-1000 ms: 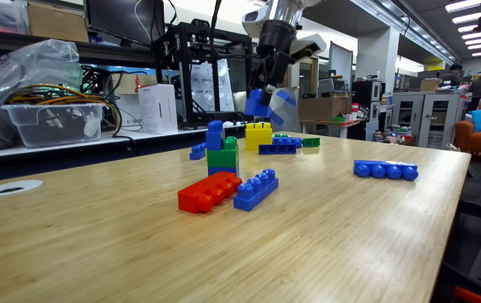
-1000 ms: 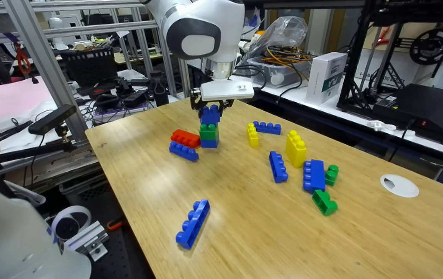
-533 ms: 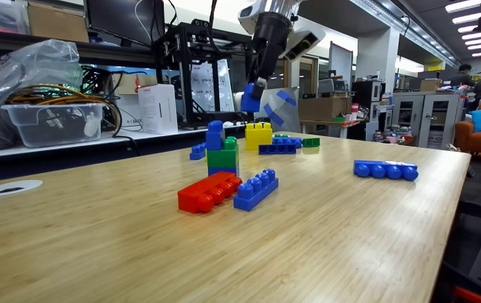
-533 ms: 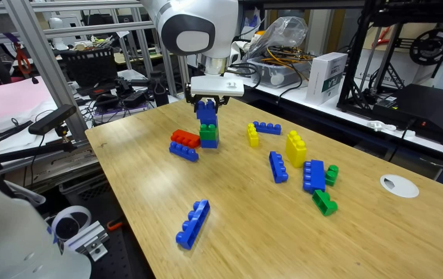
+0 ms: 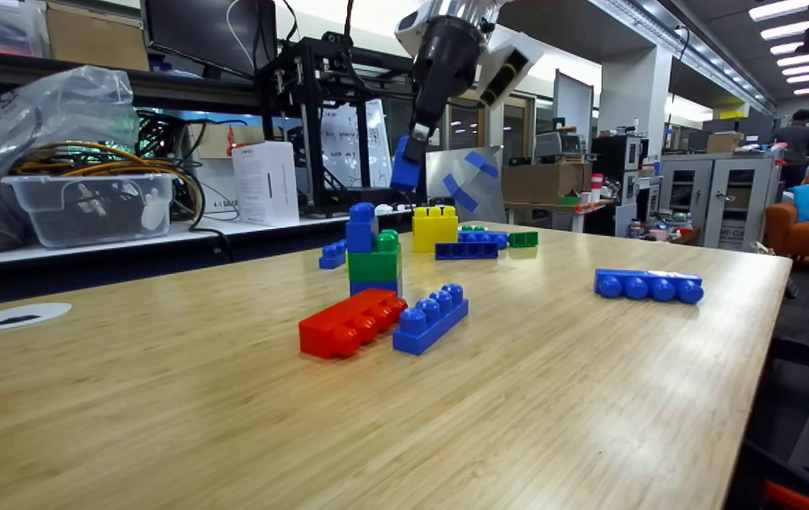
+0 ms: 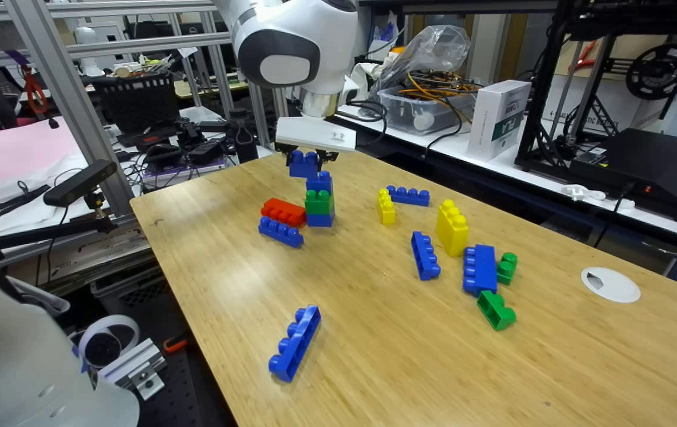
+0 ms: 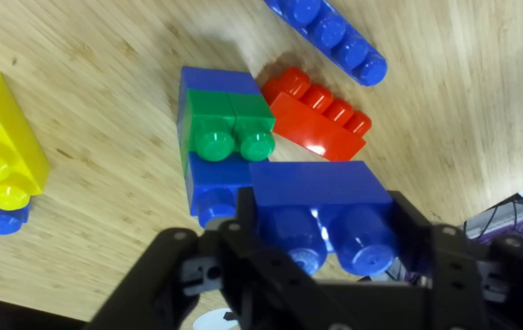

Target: Stack the blue block on the blue and green blocks.

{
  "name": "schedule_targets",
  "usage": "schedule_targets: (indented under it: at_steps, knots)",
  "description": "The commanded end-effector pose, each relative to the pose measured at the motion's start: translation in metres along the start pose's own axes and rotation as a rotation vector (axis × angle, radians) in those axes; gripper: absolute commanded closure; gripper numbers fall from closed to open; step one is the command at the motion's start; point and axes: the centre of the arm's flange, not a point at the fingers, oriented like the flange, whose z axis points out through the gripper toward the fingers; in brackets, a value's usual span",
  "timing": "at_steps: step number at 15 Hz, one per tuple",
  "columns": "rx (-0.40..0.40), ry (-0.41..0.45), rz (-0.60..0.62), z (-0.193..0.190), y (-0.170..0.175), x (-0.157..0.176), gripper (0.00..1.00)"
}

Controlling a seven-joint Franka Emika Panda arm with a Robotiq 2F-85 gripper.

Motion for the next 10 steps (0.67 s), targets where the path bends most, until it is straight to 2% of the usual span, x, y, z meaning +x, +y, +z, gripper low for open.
schedule_targets:
  at_steps: [1, 2, 3, 10]
  knots:
    - [0.019, 0.048, 0.048, 0.0036, -0.0022, -0.0071, 0.55]
    - [0.021, 0.055, 0.056, 0.0044, -0.0021, -0.0091, 0.55]
    - [0.018, 0.028, 0.04, 0.0034, -0.0008, -0.0036, 0.3]
    - [0.022, 0.037, 0.052, 0.0036, -0.0003, -0.0049, 0.3]
